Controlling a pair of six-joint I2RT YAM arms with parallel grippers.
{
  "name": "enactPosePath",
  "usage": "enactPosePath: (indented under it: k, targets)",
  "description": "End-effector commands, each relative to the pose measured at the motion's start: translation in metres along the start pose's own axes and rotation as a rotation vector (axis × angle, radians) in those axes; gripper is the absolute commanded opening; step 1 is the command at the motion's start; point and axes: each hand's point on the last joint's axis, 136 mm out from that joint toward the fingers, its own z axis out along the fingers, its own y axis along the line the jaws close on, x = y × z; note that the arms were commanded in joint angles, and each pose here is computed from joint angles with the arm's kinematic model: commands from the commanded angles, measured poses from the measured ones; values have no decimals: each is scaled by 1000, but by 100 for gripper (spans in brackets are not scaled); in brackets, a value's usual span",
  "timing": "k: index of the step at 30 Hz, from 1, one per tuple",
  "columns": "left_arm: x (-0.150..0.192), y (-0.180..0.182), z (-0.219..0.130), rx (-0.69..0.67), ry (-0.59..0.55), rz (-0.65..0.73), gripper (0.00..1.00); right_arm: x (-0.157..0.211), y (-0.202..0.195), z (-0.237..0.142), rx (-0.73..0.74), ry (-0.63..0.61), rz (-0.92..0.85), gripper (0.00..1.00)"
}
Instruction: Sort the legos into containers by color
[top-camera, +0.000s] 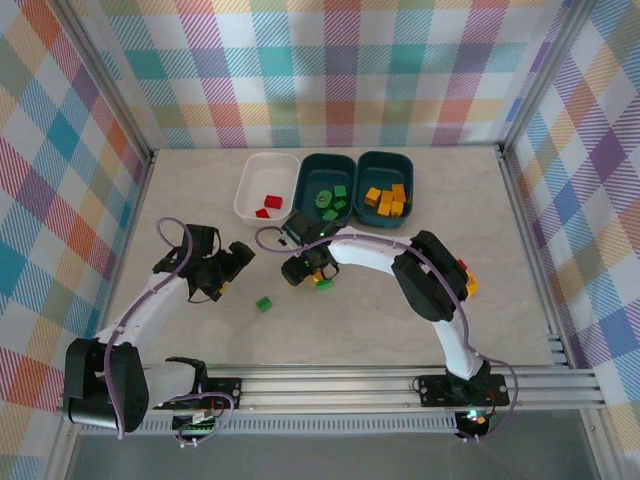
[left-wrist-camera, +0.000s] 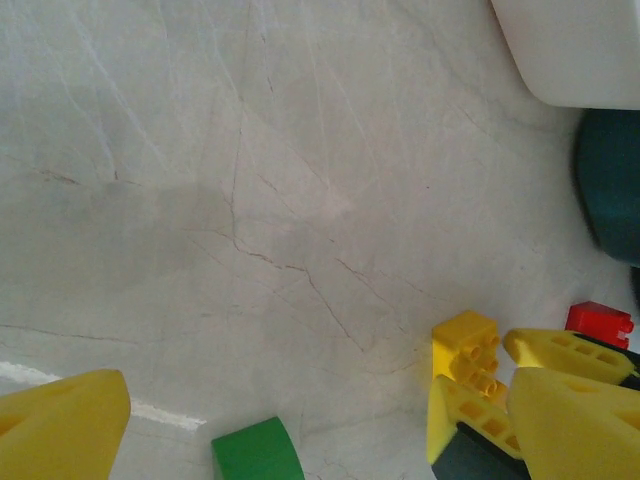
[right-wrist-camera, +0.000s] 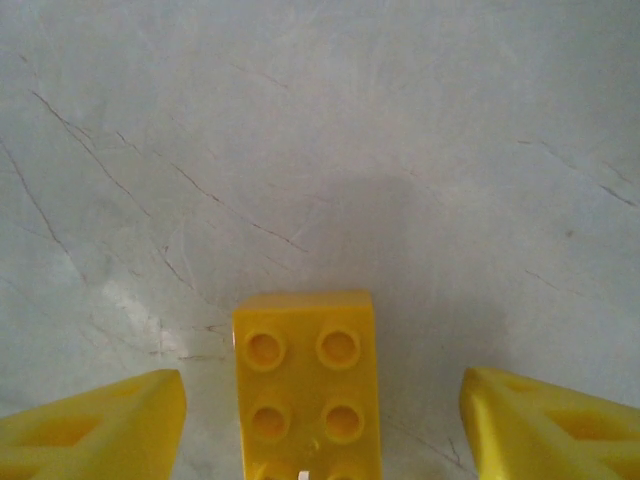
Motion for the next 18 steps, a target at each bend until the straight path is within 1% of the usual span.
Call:
enactPosePath:
  k: [1,4,8,10,15,18]
  targets:
    - [-1,-4,1,28,8,-23,97,7,1,4,-1,38,-22,68]
    - [-3,-7,3,35,11,-24,96,8,-2,7,17,35,-18,60]
    - [-4,-11,7,45,20,-29,96,5,-3,7,22,27,-7,41]
    - [-4,-14,7,49,30,-28,96,1,-7,2,48,11,7,34]
    - [-4,-18,6,62,36,-24,96,-19,-17,-23,100,-75,23,27]
    - [-2,-20,6,74,43,-31,96,-37,-28,-46,105,-145,74,26]
